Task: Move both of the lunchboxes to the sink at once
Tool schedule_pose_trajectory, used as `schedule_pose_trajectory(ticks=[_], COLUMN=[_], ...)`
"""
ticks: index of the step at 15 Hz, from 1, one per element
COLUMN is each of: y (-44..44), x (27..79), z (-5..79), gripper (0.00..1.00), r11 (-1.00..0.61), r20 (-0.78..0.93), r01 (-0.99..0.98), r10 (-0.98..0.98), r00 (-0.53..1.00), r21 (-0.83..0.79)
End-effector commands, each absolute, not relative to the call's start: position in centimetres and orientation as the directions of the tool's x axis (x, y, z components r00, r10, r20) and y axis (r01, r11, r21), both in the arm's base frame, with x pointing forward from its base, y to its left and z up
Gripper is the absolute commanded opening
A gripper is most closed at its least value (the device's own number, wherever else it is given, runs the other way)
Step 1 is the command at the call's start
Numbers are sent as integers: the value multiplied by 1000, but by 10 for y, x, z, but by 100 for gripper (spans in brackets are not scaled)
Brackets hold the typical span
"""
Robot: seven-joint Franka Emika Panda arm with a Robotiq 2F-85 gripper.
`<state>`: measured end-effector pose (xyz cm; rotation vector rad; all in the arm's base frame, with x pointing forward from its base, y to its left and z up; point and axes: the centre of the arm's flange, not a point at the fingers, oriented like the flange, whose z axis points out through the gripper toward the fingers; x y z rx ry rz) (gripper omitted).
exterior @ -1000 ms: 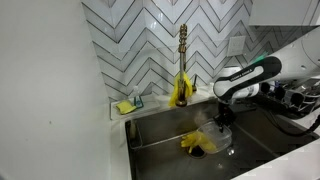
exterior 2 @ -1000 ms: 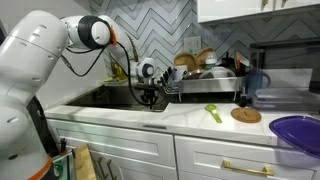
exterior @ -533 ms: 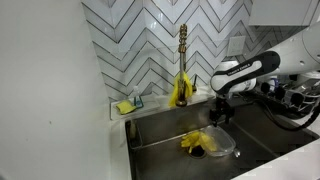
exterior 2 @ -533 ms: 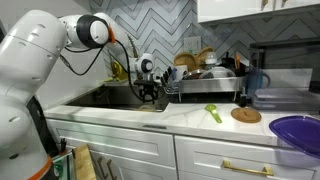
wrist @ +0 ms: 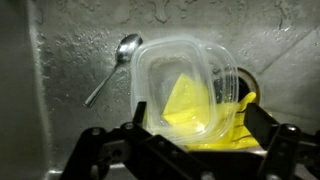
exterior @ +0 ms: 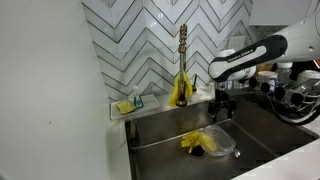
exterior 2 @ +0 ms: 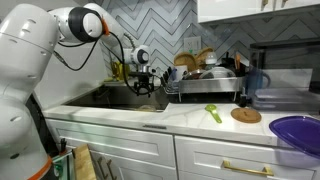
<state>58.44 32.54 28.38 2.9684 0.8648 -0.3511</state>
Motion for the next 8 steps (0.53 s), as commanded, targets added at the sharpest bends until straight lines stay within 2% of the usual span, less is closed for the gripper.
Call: schedule_pose_trajectory(ticks=[1, 7, 8], y=[319, 297, 301], x=[560, 546, 557], z=[330, 404, 386], gripper=[100, 100, 100], r11=[-893, -844, -869], r20=[-314, -319, -323], r01=[450, 500, 479], r10=[429, 428, 421], r00=[847, 846, 847], r21=[-7, 194, 123])
